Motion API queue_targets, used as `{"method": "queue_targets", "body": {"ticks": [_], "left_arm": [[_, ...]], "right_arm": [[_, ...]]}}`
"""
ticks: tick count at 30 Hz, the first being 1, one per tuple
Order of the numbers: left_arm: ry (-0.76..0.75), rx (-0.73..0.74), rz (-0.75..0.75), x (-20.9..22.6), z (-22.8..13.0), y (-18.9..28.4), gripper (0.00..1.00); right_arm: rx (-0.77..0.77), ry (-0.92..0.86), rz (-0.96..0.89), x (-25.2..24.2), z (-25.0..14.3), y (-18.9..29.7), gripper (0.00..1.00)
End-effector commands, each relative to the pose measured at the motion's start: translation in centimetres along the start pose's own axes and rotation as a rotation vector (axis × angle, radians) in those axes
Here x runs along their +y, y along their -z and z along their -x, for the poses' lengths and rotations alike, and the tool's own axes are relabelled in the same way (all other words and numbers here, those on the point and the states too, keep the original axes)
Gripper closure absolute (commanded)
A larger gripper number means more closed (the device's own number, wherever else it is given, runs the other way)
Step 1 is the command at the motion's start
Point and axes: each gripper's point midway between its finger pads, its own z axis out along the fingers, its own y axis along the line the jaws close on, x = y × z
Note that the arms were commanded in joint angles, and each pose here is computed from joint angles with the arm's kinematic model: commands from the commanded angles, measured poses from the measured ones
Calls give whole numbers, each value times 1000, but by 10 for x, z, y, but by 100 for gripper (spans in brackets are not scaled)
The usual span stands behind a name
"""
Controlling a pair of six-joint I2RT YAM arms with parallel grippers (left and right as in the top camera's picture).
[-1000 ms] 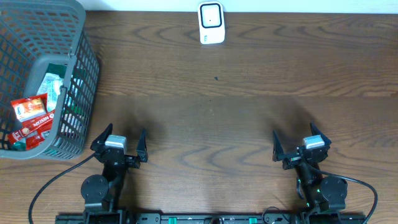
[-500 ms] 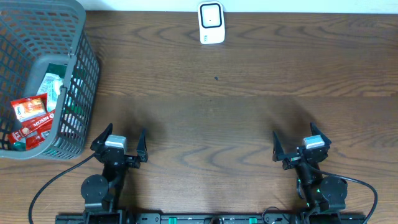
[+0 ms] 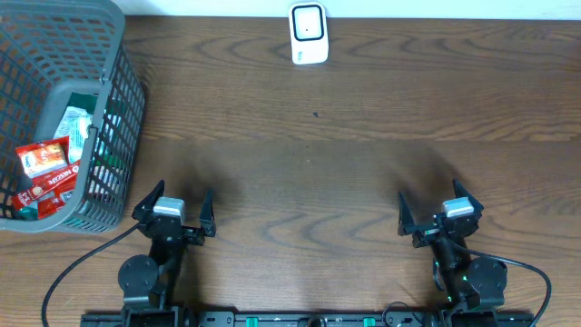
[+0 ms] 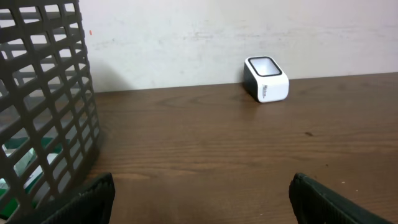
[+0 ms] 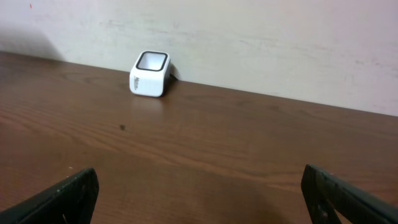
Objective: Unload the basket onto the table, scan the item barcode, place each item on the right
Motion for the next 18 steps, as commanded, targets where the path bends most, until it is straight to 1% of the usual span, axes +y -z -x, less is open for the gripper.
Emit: {"method": "queue_targets", "body": {"ticks": [1,15,18], "left_arm": [[-4,45,-7,-1,-14,0,10],[-2,43,-8,-1,-14,0,10],[84,27,-45,-8,-3,2,10]], "right_arm": [[1,-12,9,2,-1,0,1],[1,-12,9,2,-1,0,1],[1,-12,9,2,-1,0,1]]}}
